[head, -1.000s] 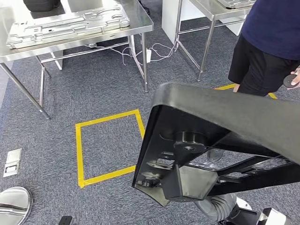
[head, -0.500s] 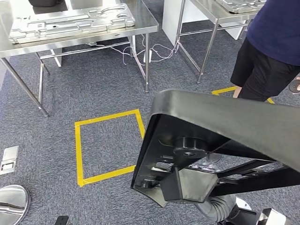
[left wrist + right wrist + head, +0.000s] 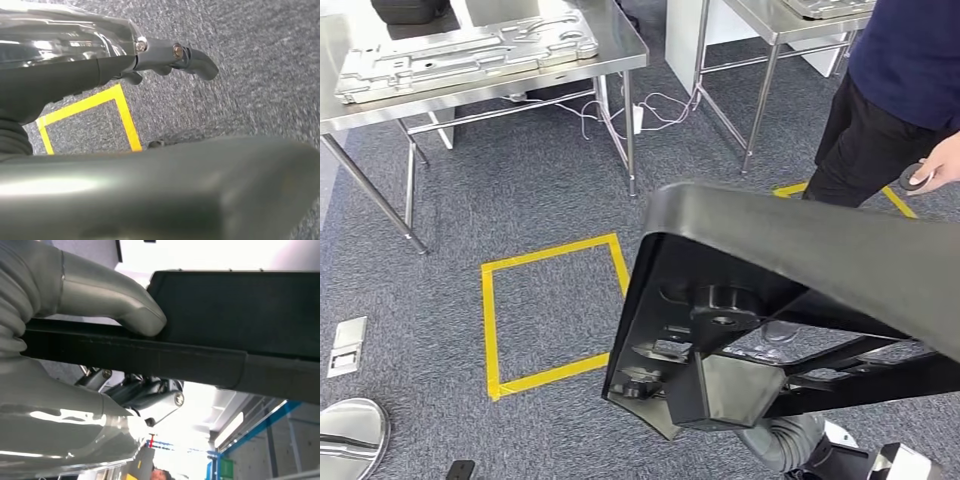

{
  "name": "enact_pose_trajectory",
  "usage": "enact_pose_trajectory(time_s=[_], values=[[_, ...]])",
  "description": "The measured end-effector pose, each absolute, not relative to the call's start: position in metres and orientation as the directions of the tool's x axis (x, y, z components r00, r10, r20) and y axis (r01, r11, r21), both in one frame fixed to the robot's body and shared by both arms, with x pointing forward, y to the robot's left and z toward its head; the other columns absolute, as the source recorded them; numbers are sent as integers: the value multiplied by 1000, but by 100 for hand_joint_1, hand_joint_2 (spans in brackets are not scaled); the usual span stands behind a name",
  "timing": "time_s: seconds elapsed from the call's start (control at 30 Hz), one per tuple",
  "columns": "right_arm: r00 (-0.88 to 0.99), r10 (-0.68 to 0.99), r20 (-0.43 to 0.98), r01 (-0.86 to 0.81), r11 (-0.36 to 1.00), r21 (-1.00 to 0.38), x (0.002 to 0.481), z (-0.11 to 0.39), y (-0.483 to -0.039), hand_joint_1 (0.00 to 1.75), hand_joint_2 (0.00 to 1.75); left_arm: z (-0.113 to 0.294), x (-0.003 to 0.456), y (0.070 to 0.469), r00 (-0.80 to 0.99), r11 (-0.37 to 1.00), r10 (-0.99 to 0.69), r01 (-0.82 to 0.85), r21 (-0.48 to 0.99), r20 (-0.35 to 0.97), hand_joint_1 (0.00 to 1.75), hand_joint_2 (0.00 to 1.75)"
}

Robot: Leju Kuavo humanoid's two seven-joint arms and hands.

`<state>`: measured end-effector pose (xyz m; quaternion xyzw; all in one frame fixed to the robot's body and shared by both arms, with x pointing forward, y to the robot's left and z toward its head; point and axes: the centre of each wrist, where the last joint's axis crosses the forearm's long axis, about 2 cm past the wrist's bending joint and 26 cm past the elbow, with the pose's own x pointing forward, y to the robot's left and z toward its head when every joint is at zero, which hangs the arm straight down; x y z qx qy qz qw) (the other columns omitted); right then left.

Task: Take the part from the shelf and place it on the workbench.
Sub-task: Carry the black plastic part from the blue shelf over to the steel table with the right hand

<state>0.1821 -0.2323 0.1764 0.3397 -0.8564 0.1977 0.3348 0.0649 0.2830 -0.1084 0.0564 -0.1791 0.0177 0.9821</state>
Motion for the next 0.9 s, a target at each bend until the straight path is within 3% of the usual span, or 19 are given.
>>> enact_pose_trajectory(time_s=[0.9], values=[[-544,-449,709,-714,691,-111,182,176,-232,175,175,-109,64,283,936,993,15,-55,105,353,0,175]])
